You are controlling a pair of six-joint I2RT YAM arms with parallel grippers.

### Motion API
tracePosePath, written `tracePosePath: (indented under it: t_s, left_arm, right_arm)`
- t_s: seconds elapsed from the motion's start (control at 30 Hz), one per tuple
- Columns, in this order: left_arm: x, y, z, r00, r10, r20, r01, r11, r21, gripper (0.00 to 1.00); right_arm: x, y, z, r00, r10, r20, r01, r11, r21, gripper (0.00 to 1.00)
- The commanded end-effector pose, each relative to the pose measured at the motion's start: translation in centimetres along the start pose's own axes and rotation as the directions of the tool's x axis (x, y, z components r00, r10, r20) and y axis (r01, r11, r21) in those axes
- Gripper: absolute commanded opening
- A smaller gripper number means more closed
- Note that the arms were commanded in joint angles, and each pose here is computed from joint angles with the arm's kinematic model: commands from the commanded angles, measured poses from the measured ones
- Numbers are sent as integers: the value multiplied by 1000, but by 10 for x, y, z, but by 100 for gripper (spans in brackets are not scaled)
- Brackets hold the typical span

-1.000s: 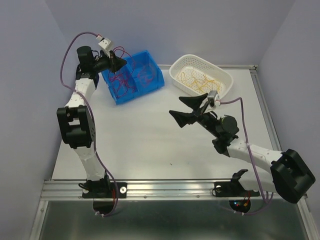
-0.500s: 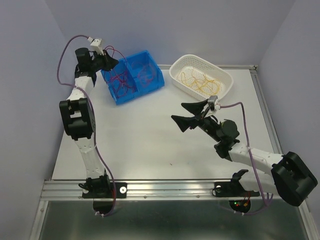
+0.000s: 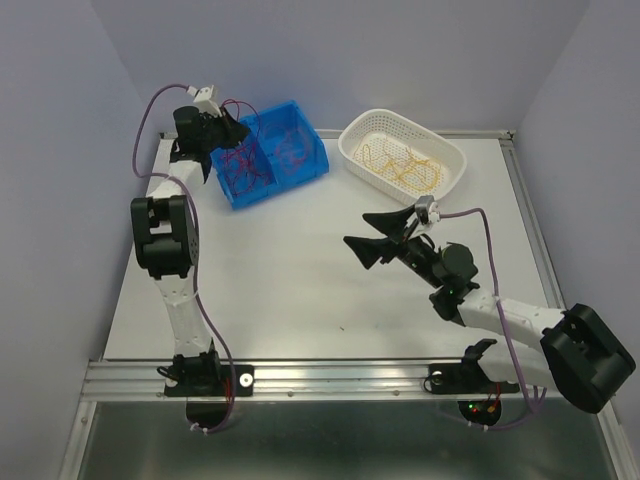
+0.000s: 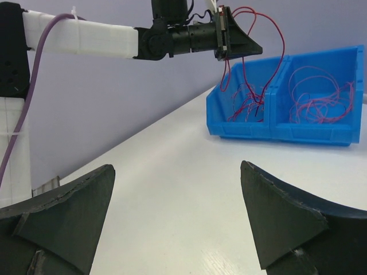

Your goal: Untangle the cables

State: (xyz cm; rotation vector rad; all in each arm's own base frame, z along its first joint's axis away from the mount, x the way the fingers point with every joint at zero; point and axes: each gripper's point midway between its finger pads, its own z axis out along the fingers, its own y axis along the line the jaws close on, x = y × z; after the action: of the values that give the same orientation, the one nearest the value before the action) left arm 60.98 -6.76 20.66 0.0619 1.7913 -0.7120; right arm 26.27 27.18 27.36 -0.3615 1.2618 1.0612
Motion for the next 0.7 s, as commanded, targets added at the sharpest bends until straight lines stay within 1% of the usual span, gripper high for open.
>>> tracePosePath:
  t_s: [0.0, 0.07, 0.1, 0.23, 0.27, 0.3, 0.4, 0.43, 0.47, 0.5, 0.53, 0.6, 0.67]
  left_arm:
    - [-16, -1, 4, 996, 20, 82, -16, 999, -46, 0]
    - [-15, 9, 1, 995, 23, 93, -13, 994, -108, 0]
    - [-14, 11, 0, 995, 25, 97, -14, 993, -115, 0]
    - [4, 18, 9, 997, -20, 76, 28, 995, -101, 0]
    - [3, 19, 11, 997, -25, 77, 32, 994, -100, 0]
    - [5, 22, 11, 997, -26, 74, 34, 994, -106, 2]
    - [8, 30, 8, 997, 2, 73, 9, 989, -148, 19]
    - [0, 31, 4, 996, 19, 88, -4, 986, -168, 23]
    - [-2, 32, 2, 995, 29, 93, -11, 984, -179, 29]
    - [-1, 33, -1, 995, 37, 90, -19, 981, -192, 38]
    - [-8, 31, -5, 993, 52, 103, -31, 980, -199, 42]
    - [-7, 34, -10, 993, 64, 98, -41, 974, -225, 47]
    - [-15, 32, -16, 990, 84, 111, -55, 969, -243, 50]
  right_arm:
    - [-8, 4, -3, 999, 28, 31, -28, 1000, -13, 95]
    - [-4, 6, -3, 999, 33, 18, -32, 999, -23, 95]
    - [-3, 5, -3, 999, 37, 15, -36, 999, -21, 95]
    - [-3, 8, -3, 999, 52, 10, -52, 998, -30, 95]
    - [-2, 7, -3, 999, 52, 7, -51, 998, -32, 95]
    - [-1, 8, -2, 999, 54, 3, -54, 998, -37, 95]
    - [3, 6, 0, 998, 69, -7, -69, 997, -27, 94]
    - [4, 6, 0, 998, 69, -8, -70, 997, -30, 94]
    - [5, 7, 0, 998, 69, -12, -69, 997, -33, 94]
    - [4, 6, 1, 998, 65, -10, -65, 997, -34, 94]
    - [4, 6, 2, 998, 62, -11, -62, 998, -32, 94]
    - [8, 2, 5, 997, 70, -21, -70, 997, -21, 94]
    - [11, 4, 9, 997, 71, -35, -72, 997, -36, 94]
